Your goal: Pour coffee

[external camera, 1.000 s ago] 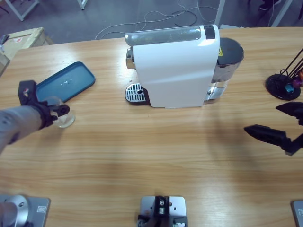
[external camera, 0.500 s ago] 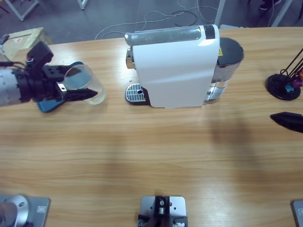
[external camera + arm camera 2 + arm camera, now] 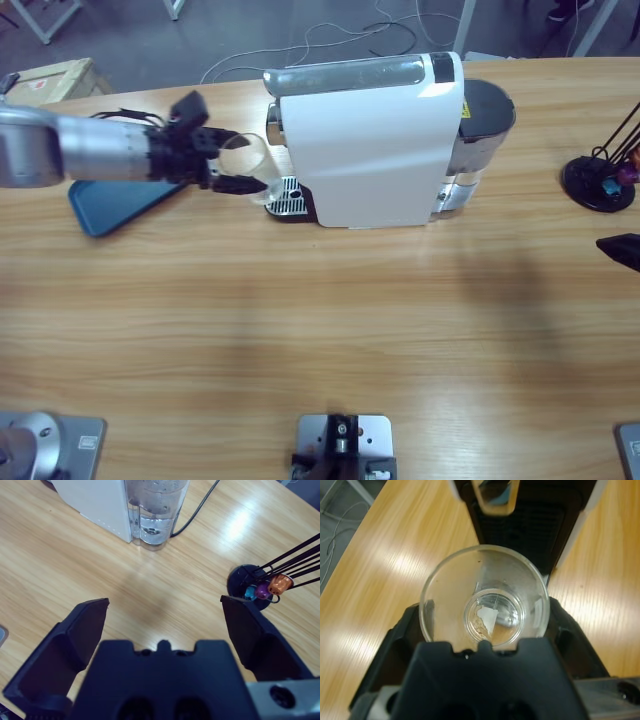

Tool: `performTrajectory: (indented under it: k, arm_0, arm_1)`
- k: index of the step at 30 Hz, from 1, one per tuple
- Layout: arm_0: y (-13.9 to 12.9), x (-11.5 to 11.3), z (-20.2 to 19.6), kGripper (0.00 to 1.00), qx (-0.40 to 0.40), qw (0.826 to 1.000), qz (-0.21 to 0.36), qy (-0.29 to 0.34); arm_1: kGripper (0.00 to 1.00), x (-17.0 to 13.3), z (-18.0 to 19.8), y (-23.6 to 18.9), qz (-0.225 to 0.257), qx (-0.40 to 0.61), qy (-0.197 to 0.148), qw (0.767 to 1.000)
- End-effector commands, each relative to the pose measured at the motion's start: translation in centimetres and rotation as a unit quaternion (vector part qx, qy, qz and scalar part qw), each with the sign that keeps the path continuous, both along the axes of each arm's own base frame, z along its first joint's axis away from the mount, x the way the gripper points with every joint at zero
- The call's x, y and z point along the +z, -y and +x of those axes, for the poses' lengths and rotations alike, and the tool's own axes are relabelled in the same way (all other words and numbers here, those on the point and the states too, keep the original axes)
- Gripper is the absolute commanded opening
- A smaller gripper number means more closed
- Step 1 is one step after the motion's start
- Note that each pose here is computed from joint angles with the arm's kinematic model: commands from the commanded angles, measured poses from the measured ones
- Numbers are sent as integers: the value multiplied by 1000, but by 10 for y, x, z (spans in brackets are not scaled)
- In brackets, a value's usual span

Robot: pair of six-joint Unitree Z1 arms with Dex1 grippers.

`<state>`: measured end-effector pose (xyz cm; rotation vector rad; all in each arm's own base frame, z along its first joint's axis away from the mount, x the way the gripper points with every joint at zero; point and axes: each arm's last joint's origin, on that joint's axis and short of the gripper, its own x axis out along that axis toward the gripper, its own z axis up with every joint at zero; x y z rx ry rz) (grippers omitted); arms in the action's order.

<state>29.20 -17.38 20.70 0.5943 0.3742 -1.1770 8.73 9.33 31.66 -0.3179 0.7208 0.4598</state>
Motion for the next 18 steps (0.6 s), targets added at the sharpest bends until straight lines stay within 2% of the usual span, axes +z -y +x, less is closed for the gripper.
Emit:
performTrajectory:
  k: [1, 8, 9, 10, 11, 13, 16, 18]
  arm_0:
    - [34, -27, 8, 0, -32, 999, 0, -12]
    - [34, -32, 3, 0, -34, 999, 0, -30]
    - [34, -32, 3, 183, -26, 999, -1, -36]
    - [33, -32, 0, 769, -21, 999, 0, -39]
    - [33, -31, -3, 906, -20, 999, 0, -42]
    - [29, -29, -10, 905, -13, 999, -1, -49]
    - [27, -27, -14, 982, -12, 999, 0, -49]
    - [25, -25, -13, 982, -8, 999, -2, -46]
  arm_1:
    - [1000, -1, -2, 6, -9, -2, 5, 1000]
    - [1000, -1, -2, 6, -8, -3, 6, 1000]
    - [1000, -1, -2, 6, -7, -3, 6, 1000]
    - [1000, -1, -2, 6, -7, -3, 6, 1000]
    - [1000, -1, -2, 6, -7, -3, 6, 1000]
    - [1000, -1, -2, 6, -7, -3, 6, 1000]
    - [1000, -1, -2, 5, -6, -3, 6, 1000]
    - [1000, -1, -2, 6, -4, -3, 6, 1000]
